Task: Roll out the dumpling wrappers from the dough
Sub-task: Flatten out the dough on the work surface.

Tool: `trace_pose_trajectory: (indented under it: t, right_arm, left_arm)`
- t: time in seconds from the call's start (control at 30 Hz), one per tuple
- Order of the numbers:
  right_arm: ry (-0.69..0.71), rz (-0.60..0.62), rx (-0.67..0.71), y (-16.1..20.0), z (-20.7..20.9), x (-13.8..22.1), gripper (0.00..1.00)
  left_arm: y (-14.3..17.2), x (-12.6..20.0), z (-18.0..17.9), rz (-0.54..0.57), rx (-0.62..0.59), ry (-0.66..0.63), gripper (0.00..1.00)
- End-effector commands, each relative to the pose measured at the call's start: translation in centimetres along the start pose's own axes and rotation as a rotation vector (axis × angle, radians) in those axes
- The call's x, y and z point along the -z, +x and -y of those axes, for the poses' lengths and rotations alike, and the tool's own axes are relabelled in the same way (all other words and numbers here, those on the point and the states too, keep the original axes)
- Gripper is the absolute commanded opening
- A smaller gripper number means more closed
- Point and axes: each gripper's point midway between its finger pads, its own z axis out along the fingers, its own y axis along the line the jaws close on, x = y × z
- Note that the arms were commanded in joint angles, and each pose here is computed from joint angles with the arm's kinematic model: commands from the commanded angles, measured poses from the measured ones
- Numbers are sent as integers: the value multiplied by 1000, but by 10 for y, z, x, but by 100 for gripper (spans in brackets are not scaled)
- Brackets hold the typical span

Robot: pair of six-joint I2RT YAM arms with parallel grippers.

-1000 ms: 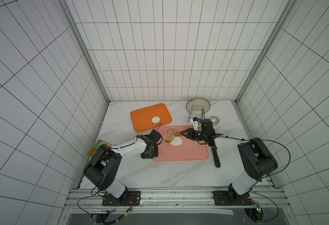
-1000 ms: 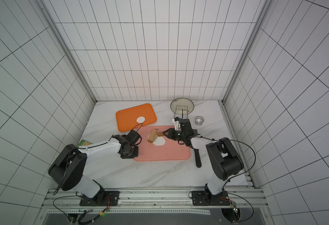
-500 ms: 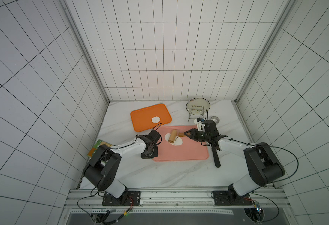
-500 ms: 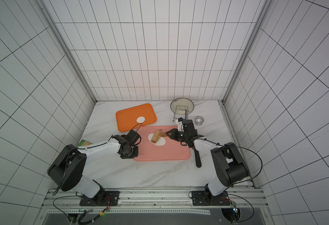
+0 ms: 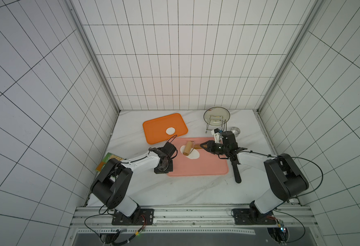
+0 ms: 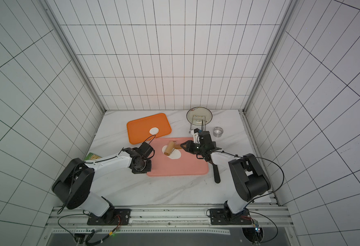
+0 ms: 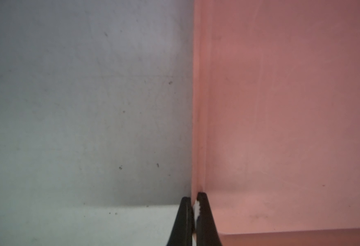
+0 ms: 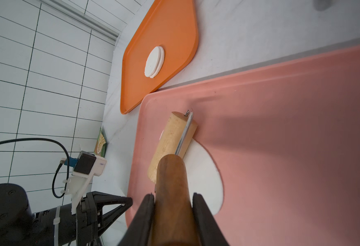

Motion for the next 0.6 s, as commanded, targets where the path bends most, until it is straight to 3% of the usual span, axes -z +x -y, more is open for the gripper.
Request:
trace_pose_trajectory:
  t: [0.0,0.23,0.57]
  right_arm:
    - [575,-220,-170,95,145,52,0]
    - [553,-180,-156,83,132,59,0]
    - [496,-270,-85,98,108,1,0]
  left_arm:
    - [2,-12,-33,9,49,-123,0]
    - [1,-11,-31,13,50,-109,0]
    - [3,-14,-19,5,29,-101,0]
